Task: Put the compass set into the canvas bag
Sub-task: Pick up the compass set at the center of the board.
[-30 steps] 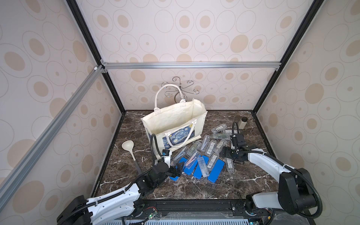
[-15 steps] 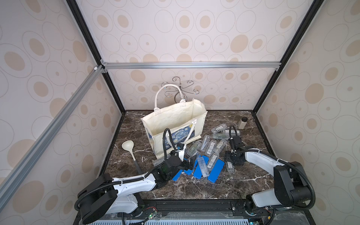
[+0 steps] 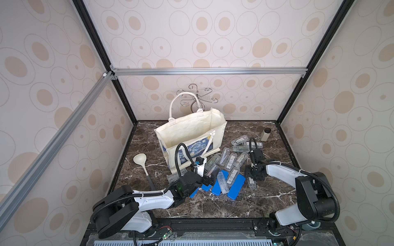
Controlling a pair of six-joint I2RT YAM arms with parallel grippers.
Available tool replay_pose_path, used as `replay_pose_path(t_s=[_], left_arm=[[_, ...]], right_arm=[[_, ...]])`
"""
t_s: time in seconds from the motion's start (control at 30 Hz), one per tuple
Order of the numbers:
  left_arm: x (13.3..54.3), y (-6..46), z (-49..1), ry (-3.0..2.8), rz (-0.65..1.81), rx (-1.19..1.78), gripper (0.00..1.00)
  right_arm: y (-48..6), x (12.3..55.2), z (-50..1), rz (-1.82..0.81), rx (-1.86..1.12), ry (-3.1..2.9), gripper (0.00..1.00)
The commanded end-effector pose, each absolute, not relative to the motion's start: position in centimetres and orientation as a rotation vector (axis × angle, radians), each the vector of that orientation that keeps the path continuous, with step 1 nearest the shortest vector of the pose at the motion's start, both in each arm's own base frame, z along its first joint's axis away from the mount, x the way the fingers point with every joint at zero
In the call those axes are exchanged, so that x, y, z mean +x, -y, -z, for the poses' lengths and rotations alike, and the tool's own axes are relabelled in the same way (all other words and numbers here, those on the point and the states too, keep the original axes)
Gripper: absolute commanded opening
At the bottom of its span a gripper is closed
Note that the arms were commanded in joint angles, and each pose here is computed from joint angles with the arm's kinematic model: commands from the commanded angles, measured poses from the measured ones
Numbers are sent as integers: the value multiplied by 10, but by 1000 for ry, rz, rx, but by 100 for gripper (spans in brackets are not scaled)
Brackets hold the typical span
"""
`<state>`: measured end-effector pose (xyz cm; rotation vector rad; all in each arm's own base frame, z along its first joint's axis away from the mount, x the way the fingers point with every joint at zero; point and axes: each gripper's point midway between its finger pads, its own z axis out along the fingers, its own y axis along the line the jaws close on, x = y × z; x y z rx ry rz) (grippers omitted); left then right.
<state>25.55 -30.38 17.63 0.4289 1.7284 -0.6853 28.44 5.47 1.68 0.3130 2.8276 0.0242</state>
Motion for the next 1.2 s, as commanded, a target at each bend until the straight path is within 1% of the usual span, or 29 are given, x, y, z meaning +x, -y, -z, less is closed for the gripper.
replay_pose_path(t_s=[0.0, 0.07, 0.17, 0.23, 0.47, 0.57, 0.83, 1.0, 1.17], left_arm=[[252, 329, -195, -1674, 709, 553, 100], [255, 334, -187, -1700, 690, 578, 100], [258, 338, -181, -1721, 686, 570, 100], [260, 338, -179, -1719, 687, 556, 100], [257, 345, -188, -1646, 751, 556, 100], [251, 355, -190, -1623, 772, 630, 100], [258, 374, -191, -1648, 787, 657, 100], [263, 394, -201, -1664, 890, 612, 100], [266, 410, -211, -1655, 1011, 544, 100]], right_arm=[[-56, 284, -10, -27, 324, -2853, 58], [-57, 285, -10, -30, 321, -2857, 56], [-59, 287, -12, -46, 316, -2849, 48], [-60, 290, -16, -59, 313, -2831, 47], [-68, 306, -44, -145, 296, -2730, 45], [-75, 316, -64, -205, 283, -2664, 45], [-107, 346, -137, -470, 230, -2466, 46], [-123, 359, -174, -604, 199, -2360, 45], [-130, 364, -199, -672, 190, -2279, 45]])
